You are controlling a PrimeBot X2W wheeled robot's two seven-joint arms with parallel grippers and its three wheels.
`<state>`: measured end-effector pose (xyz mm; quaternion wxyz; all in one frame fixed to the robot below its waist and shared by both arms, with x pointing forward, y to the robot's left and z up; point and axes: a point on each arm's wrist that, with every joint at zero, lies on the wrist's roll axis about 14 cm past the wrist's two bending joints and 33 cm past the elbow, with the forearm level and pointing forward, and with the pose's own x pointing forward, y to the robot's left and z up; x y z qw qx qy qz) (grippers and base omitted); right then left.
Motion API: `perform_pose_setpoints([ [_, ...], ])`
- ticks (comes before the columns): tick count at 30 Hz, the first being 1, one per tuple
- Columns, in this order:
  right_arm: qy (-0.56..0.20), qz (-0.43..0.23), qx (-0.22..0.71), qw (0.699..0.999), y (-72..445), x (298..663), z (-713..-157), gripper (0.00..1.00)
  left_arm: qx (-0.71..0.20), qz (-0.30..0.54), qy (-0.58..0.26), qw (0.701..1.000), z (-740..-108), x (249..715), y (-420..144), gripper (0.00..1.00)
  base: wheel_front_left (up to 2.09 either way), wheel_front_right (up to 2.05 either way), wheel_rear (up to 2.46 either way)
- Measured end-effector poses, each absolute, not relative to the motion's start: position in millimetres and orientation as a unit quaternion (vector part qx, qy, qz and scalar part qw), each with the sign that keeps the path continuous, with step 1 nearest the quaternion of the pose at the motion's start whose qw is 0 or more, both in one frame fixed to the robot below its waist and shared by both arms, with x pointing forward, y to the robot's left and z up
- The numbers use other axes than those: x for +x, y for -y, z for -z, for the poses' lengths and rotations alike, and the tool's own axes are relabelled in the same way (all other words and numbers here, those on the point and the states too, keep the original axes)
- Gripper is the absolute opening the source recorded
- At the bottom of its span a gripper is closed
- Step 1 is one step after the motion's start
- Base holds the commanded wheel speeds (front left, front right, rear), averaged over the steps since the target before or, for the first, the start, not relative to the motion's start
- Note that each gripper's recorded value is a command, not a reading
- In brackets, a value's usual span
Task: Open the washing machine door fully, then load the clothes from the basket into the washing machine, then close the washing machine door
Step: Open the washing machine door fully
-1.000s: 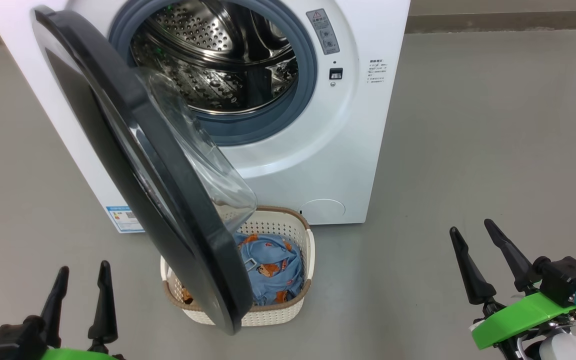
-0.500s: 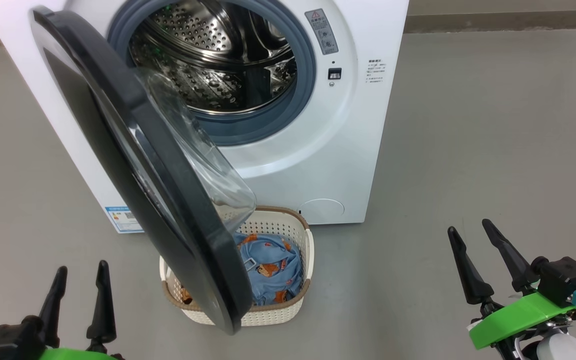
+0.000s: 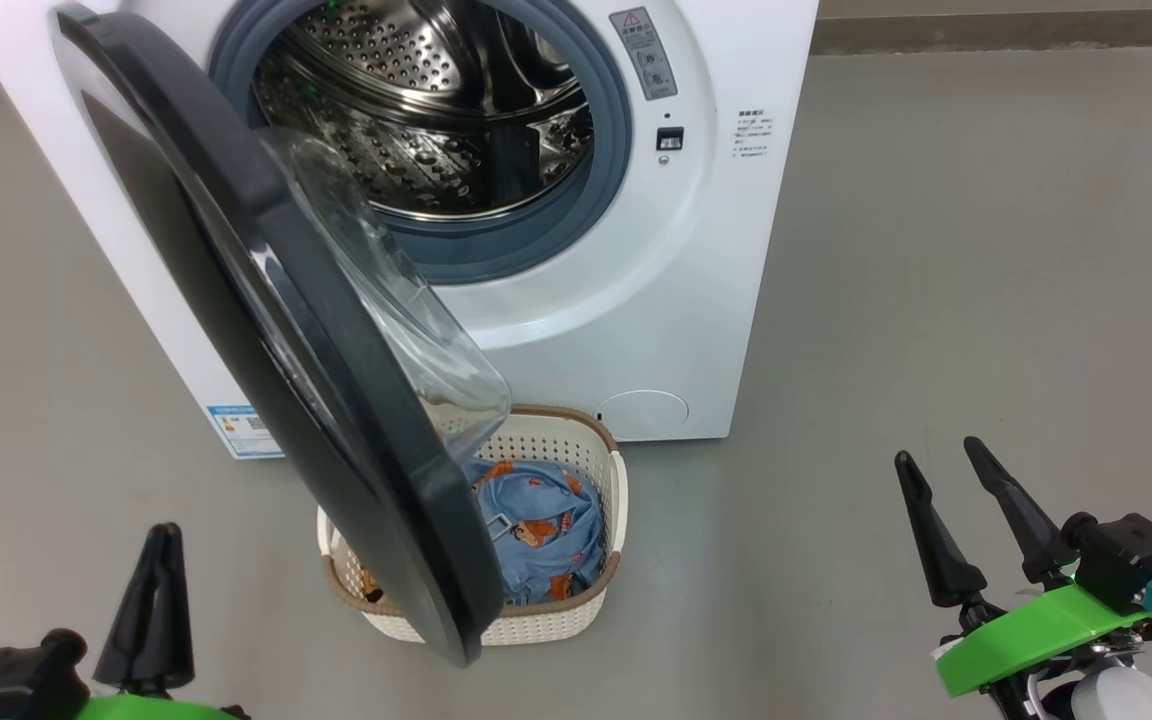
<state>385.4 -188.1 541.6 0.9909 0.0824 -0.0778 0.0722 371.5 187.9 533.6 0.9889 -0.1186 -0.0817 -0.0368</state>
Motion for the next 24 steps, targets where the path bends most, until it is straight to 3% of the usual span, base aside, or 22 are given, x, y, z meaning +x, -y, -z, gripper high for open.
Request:
perform_pose_setpoints([
  [13,0.081,-0.077,0.082,0.99,184,387,-544,1.0,-0.11,0.057,0.179,0.976,-598,368,-182,0.0,0.0,0.0,0.0],
  [24,0.08,-0.083,0.081,0.99,180,384,-543,1.0,-0.123,0.166,0.287,0.935,-673,343,-117,0.0,0.0,0.0,0.0],
])
